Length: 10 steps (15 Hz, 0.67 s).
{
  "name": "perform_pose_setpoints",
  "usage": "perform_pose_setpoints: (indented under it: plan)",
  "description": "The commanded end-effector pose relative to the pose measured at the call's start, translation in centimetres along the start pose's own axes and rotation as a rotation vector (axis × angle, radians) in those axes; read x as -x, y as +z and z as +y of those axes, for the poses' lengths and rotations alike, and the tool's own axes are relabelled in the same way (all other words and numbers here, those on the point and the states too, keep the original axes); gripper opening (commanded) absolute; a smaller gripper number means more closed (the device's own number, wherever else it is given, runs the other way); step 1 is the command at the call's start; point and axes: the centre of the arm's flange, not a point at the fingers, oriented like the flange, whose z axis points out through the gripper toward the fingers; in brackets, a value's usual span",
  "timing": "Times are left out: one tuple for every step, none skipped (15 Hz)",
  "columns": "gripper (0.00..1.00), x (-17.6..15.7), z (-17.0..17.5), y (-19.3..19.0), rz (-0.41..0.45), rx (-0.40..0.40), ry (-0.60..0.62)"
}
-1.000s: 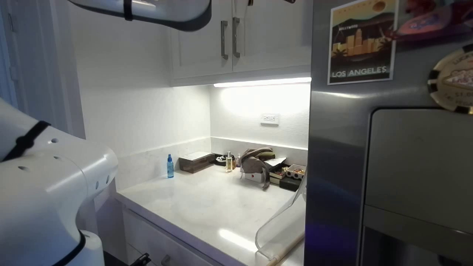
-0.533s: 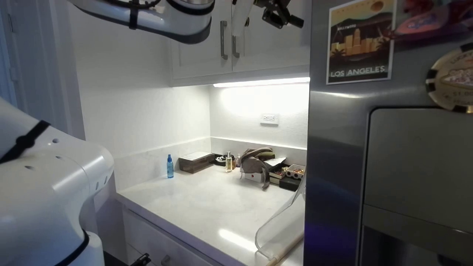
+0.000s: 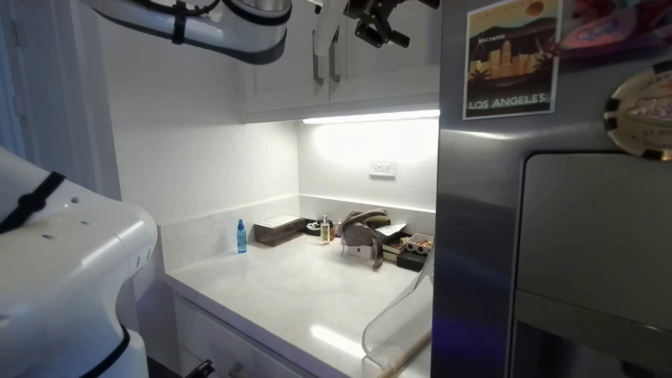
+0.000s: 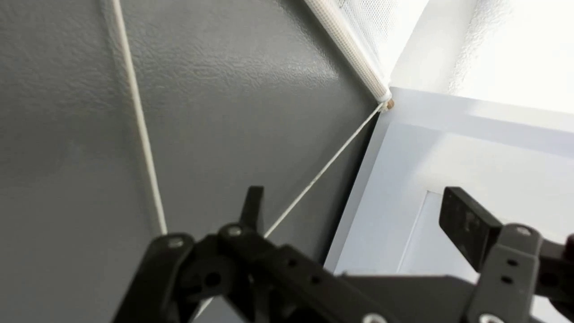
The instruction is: Take the net from the fridge and put it on the countertop
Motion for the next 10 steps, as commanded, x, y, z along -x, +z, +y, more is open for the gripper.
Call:
perform_pose_setpoints:
  plan:
    - [1.00,0.8,-0.7,-2.7,-0.045,0.135,0.027]
    - [1.00,1.3,-0.6,-2.9,-0.046,0.198,0.049]
    - [1.00,1.3,-0.5,-3.2,-0.052,0.241,0.058]
    - [1.00,1.5,-0.3,-3.4,-0.059,0.290,0.071]
    - [1.00,1.6,-0.1,-3.5,-0.068,0.338,0.079]
    - [1.00,1.8,0.2,-3.7,-0.073,0.386,0.094]
    - [1.00,1.8,0.6,-3.8,-0.077,0.436,0.100]
    - [1.00,1.9,0.9,-3.8,-0.080,0.485,0.105]
    - [1.00,1.9,1.4,-3.5,-0.079,0.523,0.108]
    - [1.00,1.8,1.9,-3.4,-0.077,0.558,0.107]
